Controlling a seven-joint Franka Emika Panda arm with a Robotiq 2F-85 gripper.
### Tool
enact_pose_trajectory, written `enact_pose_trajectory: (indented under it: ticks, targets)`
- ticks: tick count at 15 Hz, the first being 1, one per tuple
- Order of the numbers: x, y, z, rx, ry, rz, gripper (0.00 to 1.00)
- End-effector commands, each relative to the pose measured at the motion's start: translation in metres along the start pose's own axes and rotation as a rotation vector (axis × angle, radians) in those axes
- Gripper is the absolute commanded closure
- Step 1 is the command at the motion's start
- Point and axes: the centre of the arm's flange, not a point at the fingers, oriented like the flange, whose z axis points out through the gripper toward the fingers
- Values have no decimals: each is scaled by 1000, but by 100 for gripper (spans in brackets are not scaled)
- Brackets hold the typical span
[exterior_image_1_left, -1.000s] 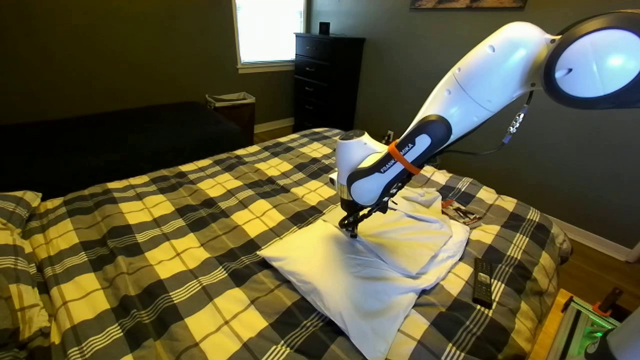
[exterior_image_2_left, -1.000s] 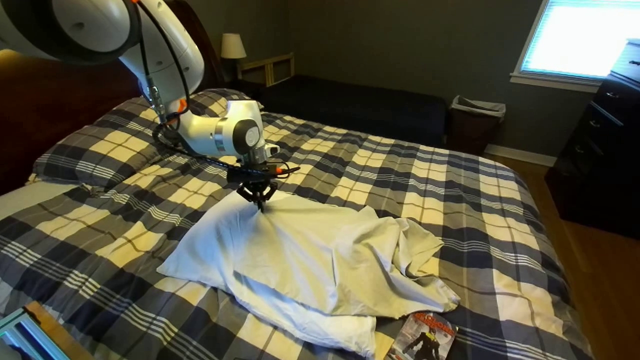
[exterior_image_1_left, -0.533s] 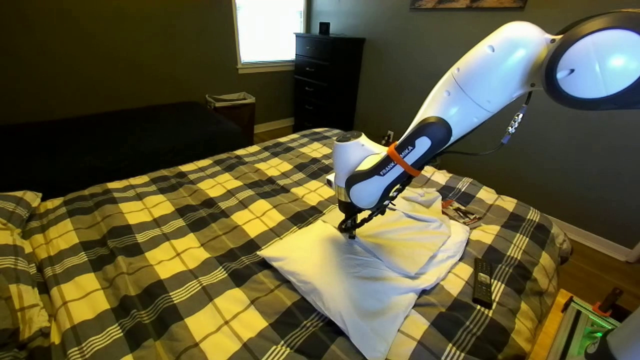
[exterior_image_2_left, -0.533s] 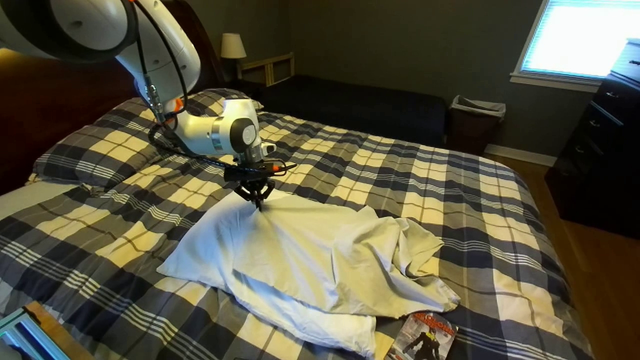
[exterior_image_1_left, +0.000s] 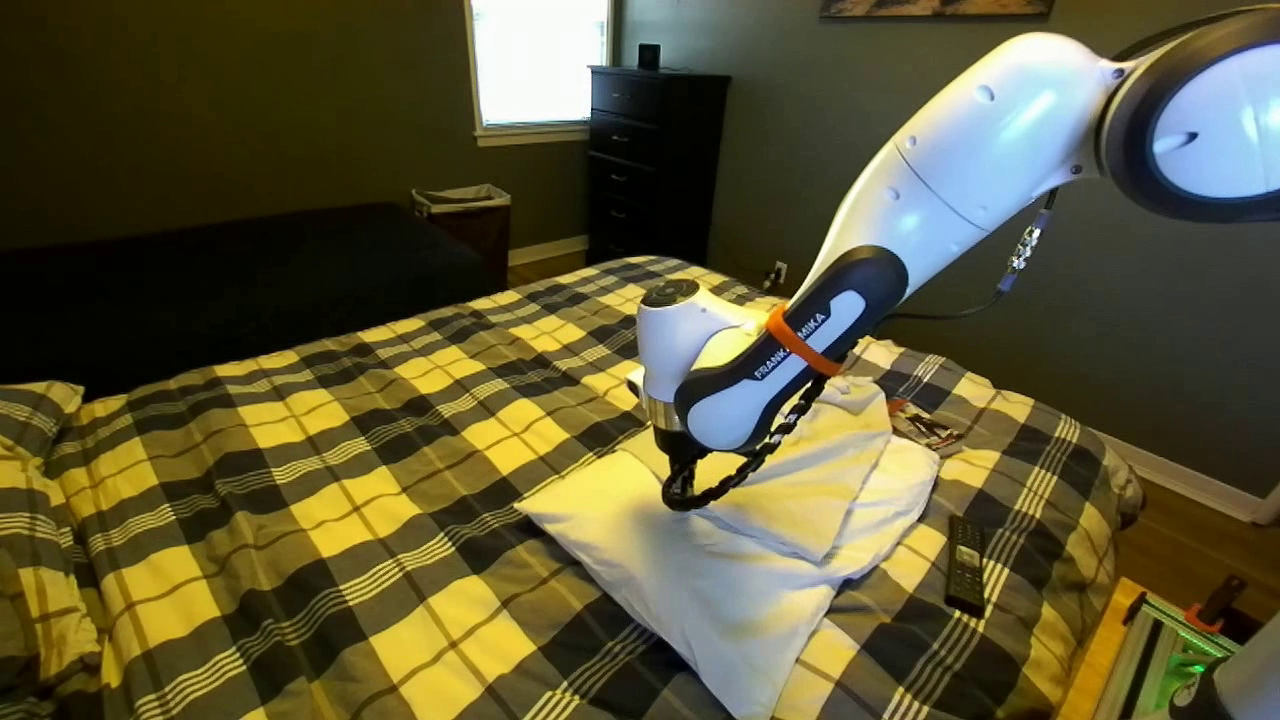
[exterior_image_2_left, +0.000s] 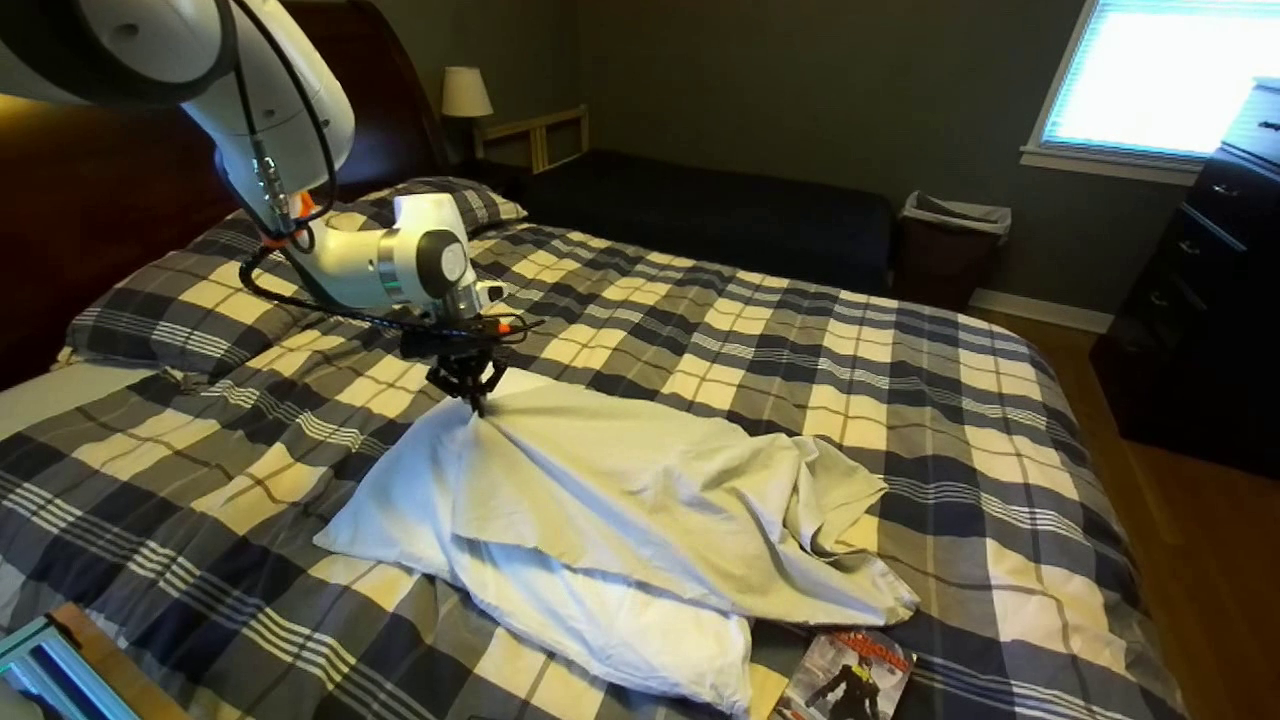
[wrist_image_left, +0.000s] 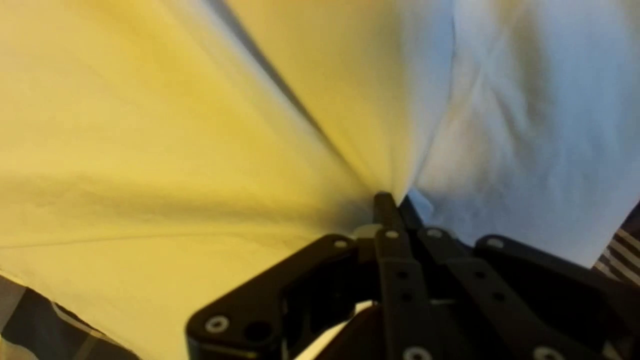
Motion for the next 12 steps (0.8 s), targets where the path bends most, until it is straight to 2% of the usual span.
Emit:
enact_pose_trajectory:
  ticks: [1,6,12]
  targets:
    - [-4,-19,-11,-15,11,16,100]
    - [-3,-33,-33,16,58,1,100]
    - [5,-58,-43,67,68,-6,100]
